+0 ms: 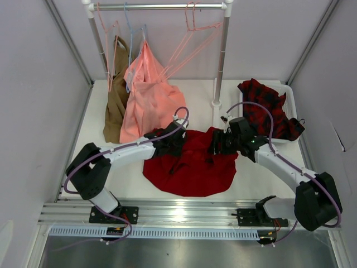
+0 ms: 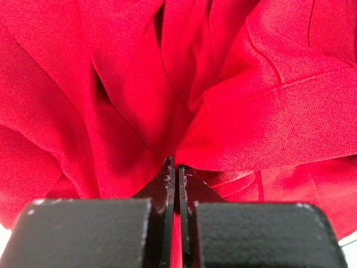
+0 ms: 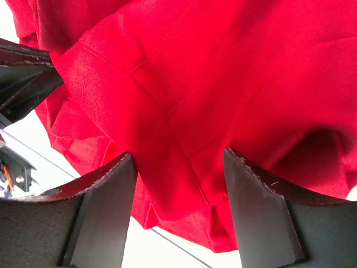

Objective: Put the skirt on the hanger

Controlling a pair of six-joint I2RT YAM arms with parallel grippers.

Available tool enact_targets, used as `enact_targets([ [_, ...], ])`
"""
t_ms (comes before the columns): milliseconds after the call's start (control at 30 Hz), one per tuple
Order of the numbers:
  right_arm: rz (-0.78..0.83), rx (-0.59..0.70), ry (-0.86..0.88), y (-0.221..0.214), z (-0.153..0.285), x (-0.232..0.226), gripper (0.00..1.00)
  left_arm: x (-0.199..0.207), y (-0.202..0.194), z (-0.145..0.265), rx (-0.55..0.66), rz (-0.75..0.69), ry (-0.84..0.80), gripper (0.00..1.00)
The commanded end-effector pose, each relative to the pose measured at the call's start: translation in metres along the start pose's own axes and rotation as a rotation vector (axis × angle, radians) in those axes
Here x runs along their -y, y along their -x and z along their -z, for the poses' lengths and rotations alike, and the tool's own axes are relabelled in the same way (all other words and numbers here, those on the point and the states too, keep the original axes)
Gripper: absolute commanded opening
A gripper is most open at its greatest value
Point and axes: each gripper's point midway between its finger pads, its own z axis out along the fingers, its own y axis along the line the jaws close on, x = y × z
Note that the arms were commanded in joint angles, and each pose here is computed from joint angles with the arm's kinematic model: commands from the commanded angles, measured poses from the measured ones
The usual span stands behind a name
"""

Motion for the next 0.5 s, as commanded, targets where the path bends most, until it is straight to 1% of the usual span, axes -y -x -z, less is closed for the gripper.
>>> enact_targets([
  [0,0.007,0.079,-0.069,0.010,0.013,0.003,0.67,0.008,0.018,0.004,0.024,0.009,-0.030,0.00],
  [133,0.050,0.084,-0.103,0.003,0.019,-0.003,0.66,0.011,0.023,0.006,0.029,0.005,-0.044,0.00],
  [267,0.041,0.040,-0.171,-0.012,0.018,0.001,0.63,0.013,0.026,0.008,0.033,0.001,-0.054,0.01],
  [300,0.028,0.048,-0.204,-0.013,0.018,0.003,0.64,0.013,0.025,0.008,0.028,-0.001,-0.056,0.01],
  [333,0.051,0.059,-0.237,-0.015,0.019,0.002,0.66,0.013,0.025,0.008,0.029,-0.002,-0.056,0.01],
  [467,0.100,0.109,-0.324,-0.021,0.028,-0.006,0.68,0.014,0.025,0.008,0.027,-0.004,-0.063,0.01],
])
